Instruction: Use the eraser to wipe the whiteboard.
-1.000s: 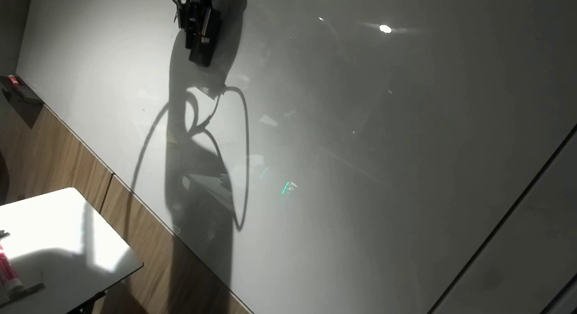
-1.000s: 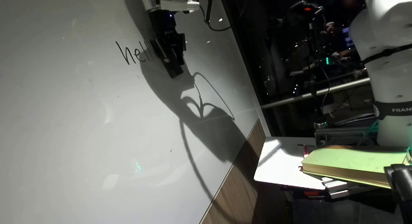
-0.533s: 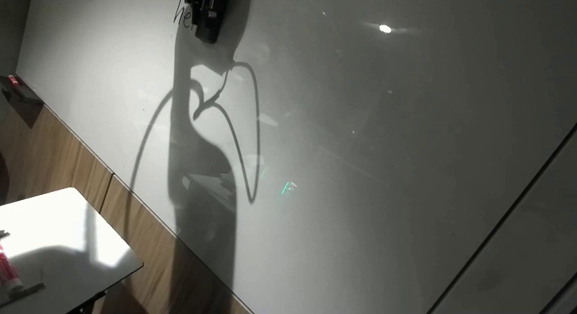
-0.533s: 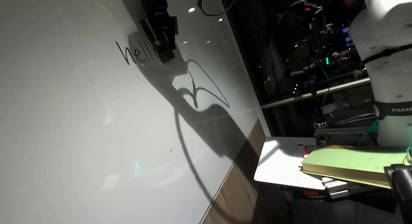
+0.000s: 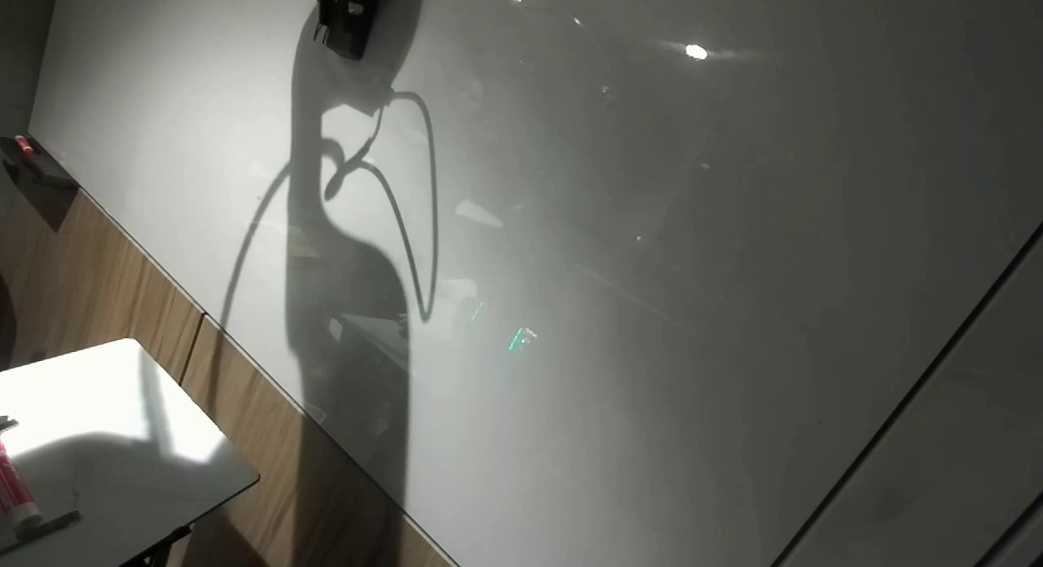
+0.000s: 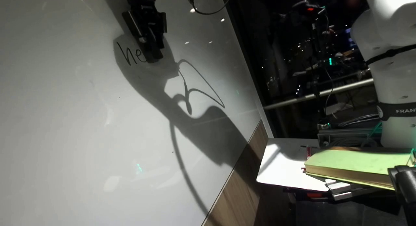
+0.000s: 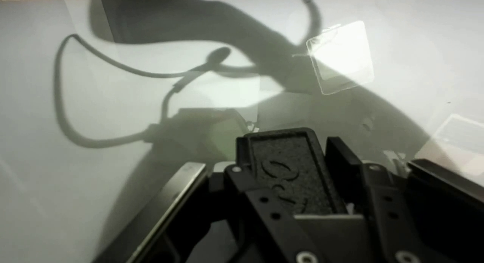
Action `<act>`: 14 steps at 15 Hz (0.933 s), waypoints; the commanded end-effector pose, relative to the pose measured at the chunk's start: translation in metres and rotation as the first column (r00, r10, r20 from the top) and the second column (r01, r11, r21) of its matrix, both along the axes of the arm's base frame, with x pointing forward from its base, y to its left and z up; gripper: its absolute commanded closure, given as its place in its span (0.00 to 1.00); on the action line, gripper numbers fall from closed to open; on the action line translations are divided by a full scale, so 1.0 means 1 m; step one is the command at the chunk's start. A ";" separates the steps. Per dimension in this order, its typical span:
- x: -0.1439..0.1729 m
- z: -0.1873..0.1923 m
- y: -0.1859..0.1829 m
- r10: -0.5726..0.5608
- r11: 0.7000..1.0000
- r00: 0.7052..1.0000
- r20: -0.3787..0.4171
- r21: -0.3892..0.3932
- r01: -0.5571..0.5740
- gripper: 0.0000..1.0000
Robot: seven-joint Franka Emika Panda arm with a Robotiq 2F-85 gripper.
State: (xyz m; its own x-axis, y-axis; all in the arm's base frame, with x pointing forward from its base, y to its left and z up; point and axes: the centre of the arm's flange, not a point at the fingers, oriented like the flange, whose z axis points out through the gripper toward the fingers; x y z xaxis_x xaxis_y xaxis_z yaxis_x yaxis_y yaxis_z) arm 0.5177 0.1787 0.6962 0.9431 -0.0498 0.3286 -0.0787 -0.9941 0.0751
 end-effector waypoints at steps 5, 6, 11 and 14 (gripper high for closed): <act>0.011 0.003 0.104 0.091 0.995 0.993 0.079 0.035 -0.094 0.72; 0.010 0.004 0.113 0.102 0.994 0.991 0.084 0.036 -0.105 0.72; 0.000 -0.006 0.150 0.145 0.988 0.984 0.098 0.031 -0.149 0.72; -0.014 -0.053 0.148 0.156 0.988 0.986 0.056 0.012 -0.157 0.72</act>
